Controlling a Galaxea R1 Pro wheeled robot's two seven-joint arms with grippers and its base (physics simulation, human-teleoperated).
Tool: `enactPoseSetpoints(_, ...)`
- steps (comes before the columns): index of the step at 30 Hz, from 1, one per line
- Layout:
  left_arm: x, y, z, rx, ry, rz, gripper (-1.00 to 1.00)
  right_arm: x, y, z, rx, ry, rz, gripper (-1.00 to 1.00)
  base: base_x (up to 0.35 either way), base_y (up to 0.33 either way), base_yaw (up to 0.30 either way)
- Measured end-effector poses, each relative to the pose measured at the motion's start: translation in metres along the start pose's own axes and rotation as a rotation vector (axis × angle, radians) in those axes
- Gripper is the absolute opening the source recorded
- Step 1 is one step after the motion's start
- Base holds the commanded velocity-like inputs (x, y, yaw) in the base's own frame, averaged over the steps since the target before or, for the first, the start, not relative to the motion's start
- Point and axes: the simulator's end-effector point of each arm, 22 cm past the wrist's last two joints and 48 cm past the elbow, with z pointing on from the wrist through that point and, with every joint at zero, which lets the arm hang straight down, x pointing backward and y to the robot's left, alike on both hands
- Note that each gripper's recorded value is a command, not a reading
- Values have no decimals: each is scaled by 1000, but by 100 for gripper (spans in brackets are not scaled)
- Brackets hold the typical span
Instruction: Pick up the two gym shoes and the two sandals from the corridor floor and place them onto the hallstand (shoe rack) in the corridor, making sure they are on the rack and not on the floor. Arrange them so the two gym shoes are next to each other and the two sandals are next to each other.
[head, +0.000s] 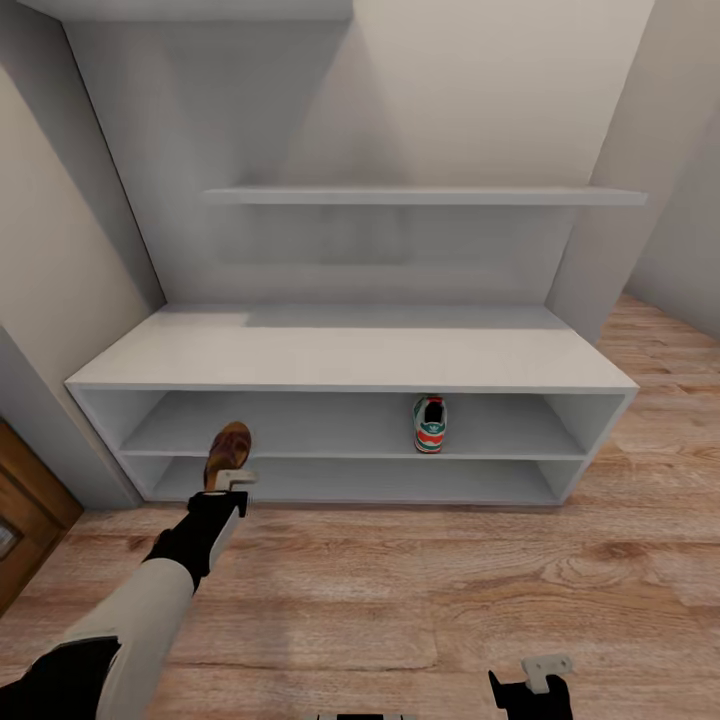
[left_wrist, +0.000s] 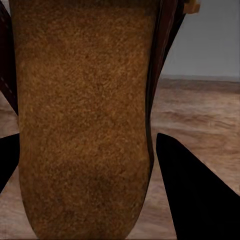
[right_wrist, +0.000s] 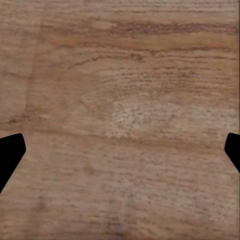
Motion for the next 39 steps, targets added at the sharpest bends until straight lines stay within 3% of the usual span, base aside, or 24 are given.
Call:
enactPoseSetpoints(16, 10, 6, 4, -6, 19, 6, -100, 2, -1, 0, 2, 4, 2, 100, 194, 200, -77)
enactPoseSetpoints(39, 11, 0, 10, 0, 20, 10, -100, 11, -1, 2, 0, 22, -1, 100, 11, 6, -1)
